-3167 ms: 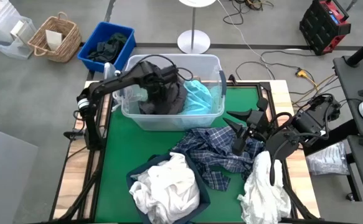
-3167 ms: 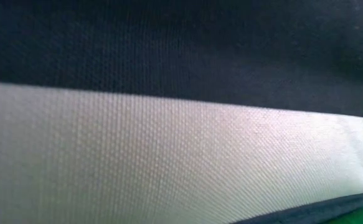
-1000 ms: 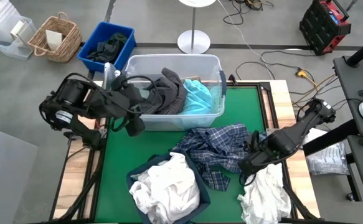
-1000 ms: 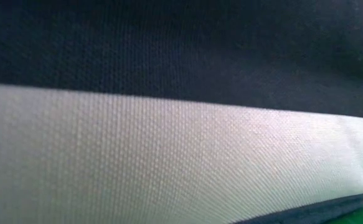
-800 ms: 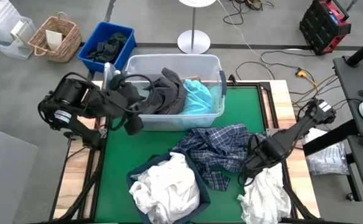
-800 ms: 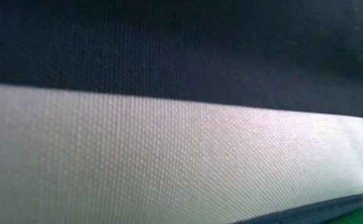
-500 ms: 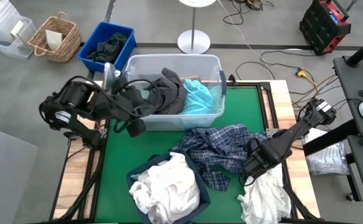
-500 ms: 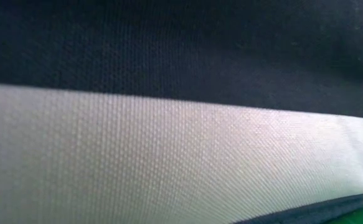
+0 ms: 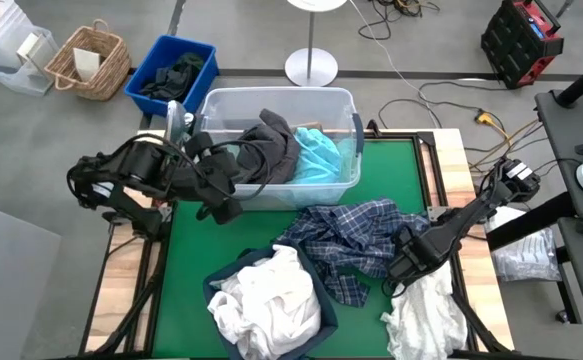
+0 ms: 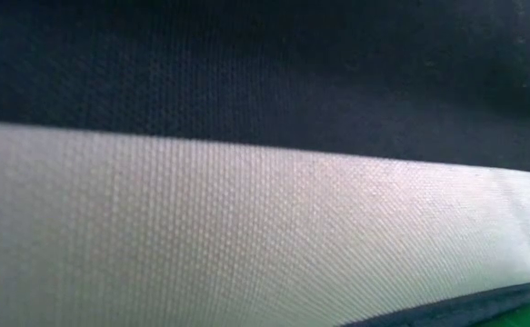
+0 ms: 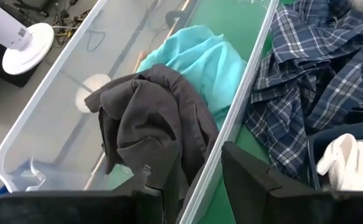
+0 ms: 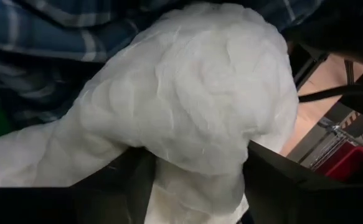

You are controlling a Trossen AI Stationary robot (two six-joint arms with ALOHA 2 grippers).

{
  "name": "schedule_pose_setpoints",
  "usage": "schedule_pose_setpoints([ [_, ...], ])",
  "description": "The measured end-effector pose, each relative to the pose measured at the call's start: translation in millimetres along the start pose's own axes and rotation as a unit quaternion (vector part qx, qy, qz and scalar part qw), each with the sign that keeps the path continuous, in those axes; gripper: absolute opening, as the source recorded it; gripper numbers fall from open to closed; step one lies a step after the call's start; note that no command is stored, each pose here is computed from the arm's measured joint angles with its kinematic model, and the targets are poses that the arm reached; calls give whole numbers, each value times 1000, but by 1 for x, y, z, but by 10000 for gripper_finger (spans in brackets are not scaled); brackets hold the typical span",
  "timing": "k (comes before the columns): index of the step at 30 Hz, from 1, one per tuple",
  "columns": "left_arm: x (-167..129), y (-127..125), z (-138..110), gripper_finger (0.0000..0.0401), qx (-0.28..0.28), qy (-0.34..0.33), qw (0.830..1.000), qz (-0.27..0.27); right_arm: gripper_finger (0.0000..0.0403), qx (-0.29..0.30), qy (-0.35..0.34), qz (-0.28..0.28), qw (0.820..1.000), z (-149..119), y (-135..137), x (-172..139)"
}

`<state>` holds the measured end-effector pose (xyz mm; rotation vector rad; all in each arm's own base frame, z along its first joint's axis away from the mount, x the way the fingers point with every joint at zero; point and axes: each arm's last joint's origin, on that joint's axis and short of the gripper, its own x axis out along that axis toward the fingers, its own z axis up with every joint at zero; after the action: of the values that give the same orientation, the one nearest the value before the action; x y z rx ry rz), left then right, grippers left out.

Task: Sort clothes
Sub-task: Put the white dress into the blue laundry bin

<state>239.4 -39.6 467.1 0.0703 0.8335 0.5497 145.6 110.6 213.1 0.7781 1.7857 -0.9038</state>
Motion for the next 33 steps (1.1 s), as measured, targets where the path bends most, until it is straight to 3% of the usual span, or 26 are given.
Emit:
schedule_pose_setpoints([
  [6,0,0,0,96,-4,-3,1000,-1,147,-15,-2,1,1000,4,0,12],
  [15,0,0,1,96,-6,-4,1000,-1,24,-45,-2,5,999,5,1,15],
  [27,0,0,1,96,-5,-4,1000,-1,20,-53,-37,27,998,-2,1,-12],
  [33,0,0,1,96,-1,-5,1000,1,20,-76,-86,103,988,-12,2,-51],
])
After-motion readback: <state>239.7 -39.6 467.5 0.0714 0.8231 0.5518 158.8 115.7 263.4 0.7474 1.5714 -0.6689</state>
